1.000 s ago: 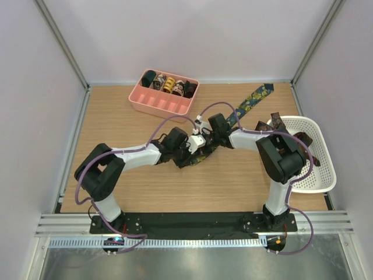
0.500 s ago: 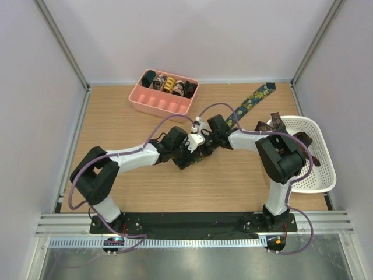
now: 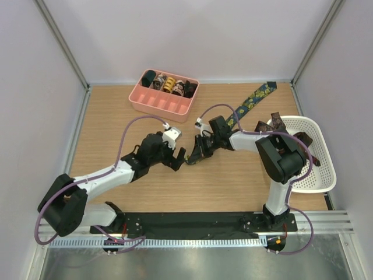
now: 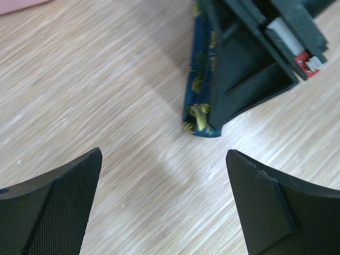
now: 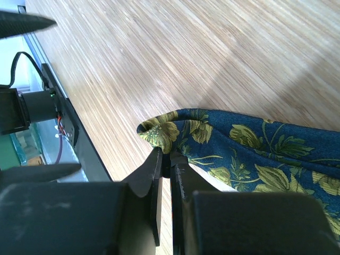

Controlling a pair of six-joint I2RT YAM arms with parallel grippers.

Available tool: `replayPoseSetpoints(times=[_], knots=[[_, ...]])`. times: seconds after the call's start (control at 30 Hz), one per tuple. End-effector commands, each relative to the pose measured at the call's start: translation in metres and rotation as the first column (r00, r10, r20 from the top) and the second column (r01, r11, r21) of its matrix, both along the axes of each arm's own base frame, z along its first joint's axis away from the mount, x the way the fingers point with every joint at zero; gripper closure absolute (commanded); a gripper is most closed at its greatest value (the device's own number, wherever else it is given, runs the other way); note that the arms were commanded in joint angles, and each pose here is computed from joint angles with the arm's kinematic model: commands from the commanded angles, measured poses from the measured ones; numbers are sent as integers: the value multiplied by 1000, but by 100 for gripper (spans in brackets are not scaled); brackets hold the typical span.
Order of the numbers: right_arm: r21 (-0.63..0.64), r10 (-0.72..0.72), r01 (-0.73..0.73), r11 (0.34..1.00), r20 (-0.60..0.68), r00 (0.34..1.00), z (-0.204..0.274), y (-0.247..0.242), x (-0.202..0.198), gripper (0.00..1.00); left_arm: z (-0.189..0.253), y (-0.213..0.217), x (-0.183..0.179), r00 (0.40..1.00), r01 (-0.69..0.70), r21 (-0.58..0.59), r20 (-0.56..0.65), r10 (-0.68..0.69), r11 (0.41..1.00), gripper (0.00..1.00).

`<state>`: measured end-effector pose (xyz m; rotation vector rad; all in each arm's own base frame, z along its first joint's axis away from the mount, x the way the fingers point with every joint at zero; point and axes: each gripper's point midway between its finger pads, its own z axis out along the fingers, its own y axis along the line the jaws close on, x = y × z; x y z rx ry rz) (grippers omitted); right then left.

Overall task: Roll the ties
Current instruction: Roll the tie

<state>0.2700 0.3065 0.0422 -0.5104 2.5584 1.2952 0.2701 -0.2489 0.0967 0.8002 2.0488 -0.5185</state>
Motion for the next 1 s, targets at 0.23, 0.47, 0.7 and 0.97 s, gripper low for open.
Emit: replayPoseSetpoints(times=[0.23,0.47,0.7,0.97], knots=[[55,39,-44,998,87,995,34,13,5,99,43,-13,16,983,48,-197,184,-11,979,0],[54,59,-64,996,98,993,43,13,4,99,22,-47,-4,936,322,-122,193,-295,939,0],[71,51,-57,996,83,995,43,15,3,99,-5,-56,7,927,347,18,147,-346,938,1],[110,9,-13,994,39,999,43,15,5,99,-29,-63,20,922,365,76,112,-371,928,6]])
